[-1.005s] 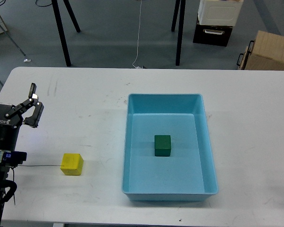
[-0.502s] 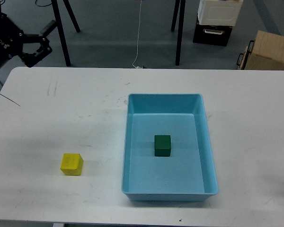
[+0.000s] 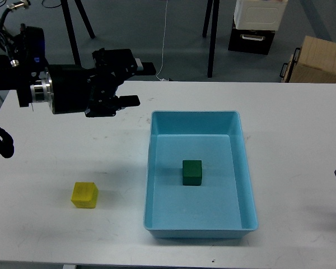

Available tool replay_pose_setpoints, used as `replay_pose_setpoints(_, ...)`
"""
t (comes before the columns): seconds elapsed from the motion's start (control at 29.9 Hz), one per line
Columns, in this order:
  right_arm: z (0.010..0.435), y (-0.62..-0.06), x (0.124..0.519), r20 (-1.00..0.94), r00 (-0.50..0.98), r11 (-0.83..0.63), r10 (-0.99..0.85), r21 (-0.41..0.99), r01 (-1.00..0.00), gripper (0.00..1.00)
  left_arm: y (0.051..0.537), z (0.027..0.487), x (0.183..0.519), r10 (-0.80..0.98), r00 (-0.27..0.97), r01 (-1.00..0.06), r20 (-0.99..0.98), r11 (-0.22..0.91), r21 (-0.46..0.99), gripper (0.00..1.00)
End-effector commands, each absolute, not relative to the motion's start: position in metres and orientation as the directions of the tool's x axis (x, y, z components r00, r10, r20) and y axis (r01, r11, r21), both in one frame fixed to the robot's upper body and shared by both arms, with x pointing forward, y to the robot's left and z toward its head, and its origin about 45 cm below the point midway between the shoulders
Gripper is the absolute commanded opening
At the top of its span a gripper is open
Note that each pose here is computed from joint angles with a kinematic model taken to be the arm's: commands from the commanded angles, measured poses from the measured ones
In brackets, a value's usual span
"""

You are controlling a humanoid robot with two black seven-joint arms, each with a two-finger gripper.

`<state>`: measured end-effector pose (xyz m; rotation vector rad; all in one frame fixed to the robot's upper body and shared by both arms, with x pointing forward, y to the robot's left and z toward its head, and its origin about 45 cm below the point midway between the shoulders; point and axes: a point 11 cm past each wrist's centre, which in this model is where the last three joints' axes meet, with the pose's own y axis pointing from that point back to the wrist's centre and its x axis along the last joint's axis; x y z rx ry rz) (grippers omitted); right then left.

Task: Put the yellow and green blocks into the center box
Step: 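Lower the left gripper onto the yellow cube and grasp it, then lift the yellow cube and carry it over the green cube in the bin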

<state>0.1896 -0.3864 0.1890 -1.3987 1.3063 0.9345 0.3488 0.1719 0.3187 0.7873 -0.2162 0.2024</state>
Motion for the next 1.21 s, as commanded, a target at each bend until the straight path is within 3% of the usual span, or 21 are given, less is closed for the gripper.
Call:
replay_pose_setpoints(0.0,0.190,-0.388,0.190,-0.960,0.130,0.046,-0.248,-0.145,-0.988,1.00,0.181,0.308,0.339,-0.078,0.944,-0.232,0.321,0.538,0.811,1.00)
replay_pose_setpoints(0.17,0.188,-0.389,0.187,-0.961,0.119,0.051,-0.248,-0.136,-0.989,1.00,0.195,0.273,0.325,-0.230,0.938,-0.161,0.259,0.371,0.915,1.00)
replay_pose_setpoints(0.47,0.184,-0.394,0.184,-0.962,0.104,0.064,-0.253,-0.124,-0.990,1.00,0.227,0.210,0.315,-0.352,0.915,-0.118,0.196,0.232,0.966,1.00)
replay_pose_setpoints(0.9,0.174,-0.398,0.183,-0.965,0.085,0.073,-0.250,-0.106,-0.992,1.00,0.252,0.194,0.335,-0.337,0.916,-0.173,0.219,0.160,0.972,1.00)
replay_pose_setpoints(1.17,0.170,-0.403,0.181,-0.963,0.069,0.071,-0.262,-0.091,-0.993,1.00,0.259,0.173,0.326,-0.312,0.933,-0.137,0.179,0.153,0.979,0.99)
